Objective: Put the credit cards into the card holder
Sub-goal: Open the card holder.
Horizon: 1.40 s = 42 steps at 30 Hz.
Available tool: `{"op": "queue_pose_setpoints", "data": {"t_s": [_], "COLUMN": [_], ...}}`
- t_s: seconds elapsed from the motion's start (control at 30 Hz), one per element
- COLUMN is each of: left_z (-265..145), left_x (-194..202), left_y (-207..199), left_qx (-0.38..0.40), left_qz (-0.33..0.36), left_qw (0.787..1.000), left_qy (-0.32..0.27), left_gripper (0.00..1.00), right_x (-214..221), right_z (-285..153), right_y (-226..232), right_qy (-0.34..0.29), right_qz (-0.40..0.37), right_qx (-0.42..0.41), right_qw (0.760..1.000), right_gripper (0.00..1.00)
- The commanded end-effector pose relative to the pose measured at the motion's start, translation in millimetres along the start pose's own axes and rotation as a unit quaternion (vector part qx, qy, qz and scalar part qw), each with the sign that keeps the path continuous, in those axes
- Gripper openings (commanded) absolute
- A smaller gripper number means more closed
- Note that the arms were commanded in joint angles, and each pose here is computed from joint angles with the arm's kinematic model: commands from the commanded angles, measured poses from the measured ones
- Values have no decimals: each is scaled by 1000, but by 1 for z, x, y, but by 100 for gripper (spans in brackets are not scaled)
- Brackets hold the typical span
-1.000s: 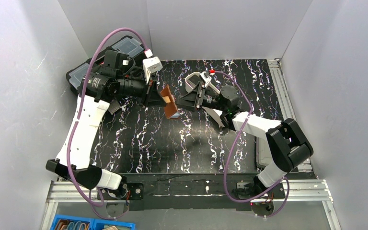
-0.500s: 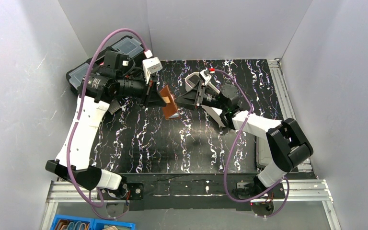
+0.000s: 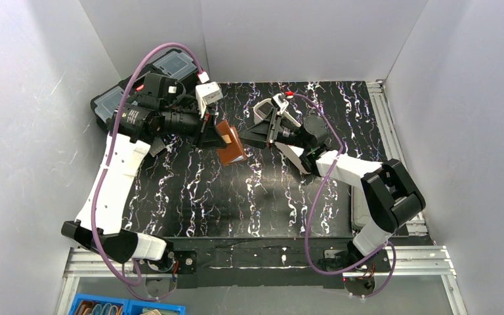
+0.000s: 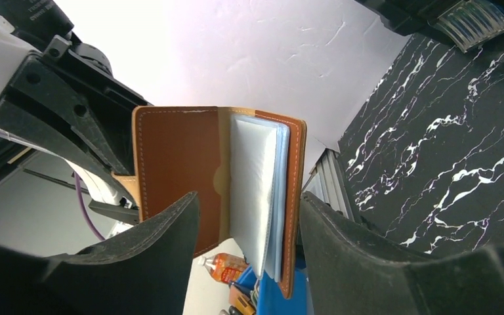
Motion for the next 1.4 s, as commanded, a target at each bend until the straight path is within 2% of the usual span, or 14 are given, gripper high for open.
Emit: {"op": "queue_pose_setpoints", "data": {"t_s": [0.0,0.17,0.33,0.6,0.8,0.87,1.0,1.2,1.27,1.37], "left_z": [-12,-13,-12,-10,-10,-10,-10,-10,-11,-13], "left_x": [-14,-21,-20,-15,-15,-17,-14,1,5,15], "left_y": [-18,-21,-19,-15,-14,-14,-12,-7,-6,-3], "left_qx": [14,15,14,9,8,8,0,-16,-23,-39], "left_qz": [30,35,35,38,41,41,45,52,60,66], "left_qw": [999,999,999,999,999,999,999,998,998,997], "left_qy": [-28,-35,-32,-27,-26,-27,-24,-8,-1,12], "left_gripper": [0,0,0,0,0,0,0,0,0,0], "right_x": [6,10,7,0,2,2,2,-2,-7,-18], "right_z": [2,4,7,5,5,5,5,1,-5,-20], "right_y": [-7,-18,-10,12,16,15,16,15,15,18], "right_qy": [12,17,20,7,25,26,28,29,21,9], "right_qz": [-5,17,19,29,21,23,23,17,7,-21], "right_qx": [-10,-17,-44,-141,-147,-146,-145,-119,-103,-69], "right_qw": [1000,1000,999,990,989,989,989,992,994,997], "right_gripper": [62,65,68,64,63,60,47,10,1,1]}}
Point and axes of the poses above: each gripper's point midway between its finger pads, its own z axis out along the fingers, its own y axis along the line the jaws close on, x = y × z, the point moved 6 cm from there along -z, back along the fingers, and after that the axes turned 9 degrees about -z, right-handed, at the moved point
